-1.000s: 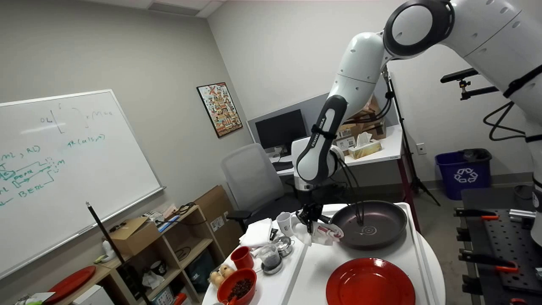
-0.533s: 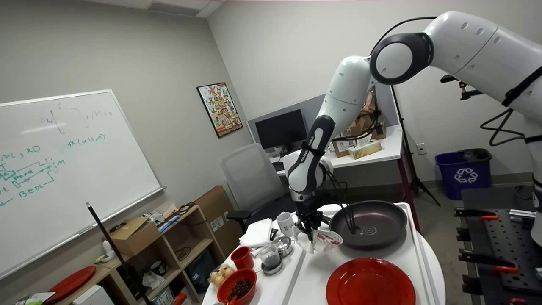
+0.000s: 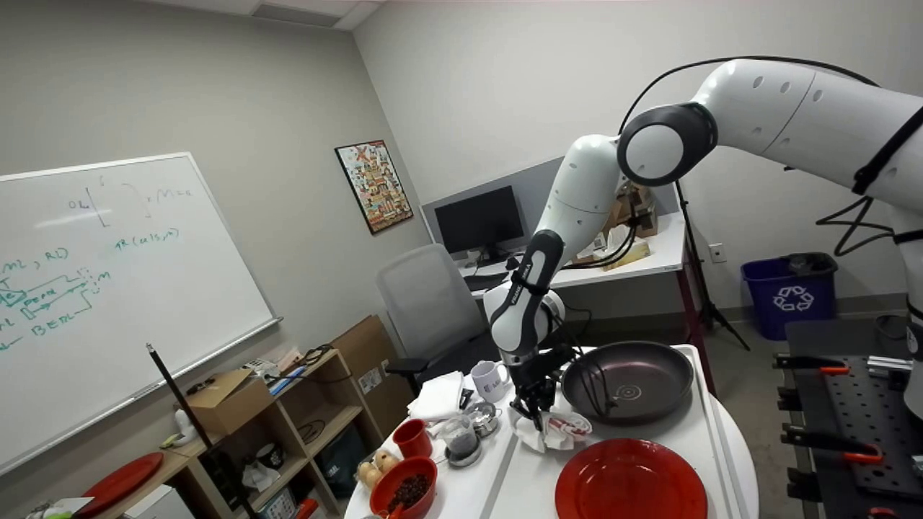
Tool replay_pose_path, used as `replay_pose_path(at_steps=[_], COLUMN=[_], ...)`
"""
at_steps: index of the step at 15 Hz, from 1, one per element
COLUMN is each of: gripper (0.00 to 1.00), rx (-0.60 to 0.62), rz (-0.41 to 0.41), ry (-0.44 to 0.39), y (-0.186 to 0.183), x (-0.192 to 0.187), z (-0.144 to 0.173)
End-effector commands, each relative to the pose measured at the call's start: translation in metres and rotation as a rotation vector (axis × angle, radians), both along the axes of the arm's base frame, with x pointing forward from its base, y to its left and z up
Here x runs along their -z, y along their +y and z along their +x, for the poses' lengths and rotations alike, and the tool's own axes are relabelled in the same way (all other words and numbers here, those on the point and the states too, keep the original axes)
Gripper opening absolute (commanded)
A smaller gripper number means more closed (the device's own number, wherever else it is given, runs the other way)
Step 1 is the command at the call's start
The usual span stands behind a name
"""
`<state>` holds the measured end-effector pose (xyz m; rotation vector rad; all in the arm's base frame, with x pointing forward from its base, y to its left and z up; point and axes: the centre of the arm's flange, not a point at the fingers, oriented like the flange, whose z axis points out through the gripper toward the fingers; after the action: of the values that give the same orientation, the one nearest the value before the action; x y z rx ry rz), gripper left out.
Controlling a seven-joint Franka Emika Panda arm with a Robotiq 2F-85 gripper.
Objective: Use the towel to wipe the pan.
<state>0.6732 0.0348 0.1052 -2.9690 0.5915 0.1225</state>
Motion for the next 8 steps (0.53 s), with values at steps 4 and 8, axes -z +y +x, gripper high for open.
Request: replay_pose_path(at_steps=[4,8], gripper=[0.05,0.05], rx=[-0.073,-0.157], rz=[0.011,0.012], ry=[0.055,0.050], y=[0.013,0.023], x=[0.036,0.042], z=[0.000,-0.006])
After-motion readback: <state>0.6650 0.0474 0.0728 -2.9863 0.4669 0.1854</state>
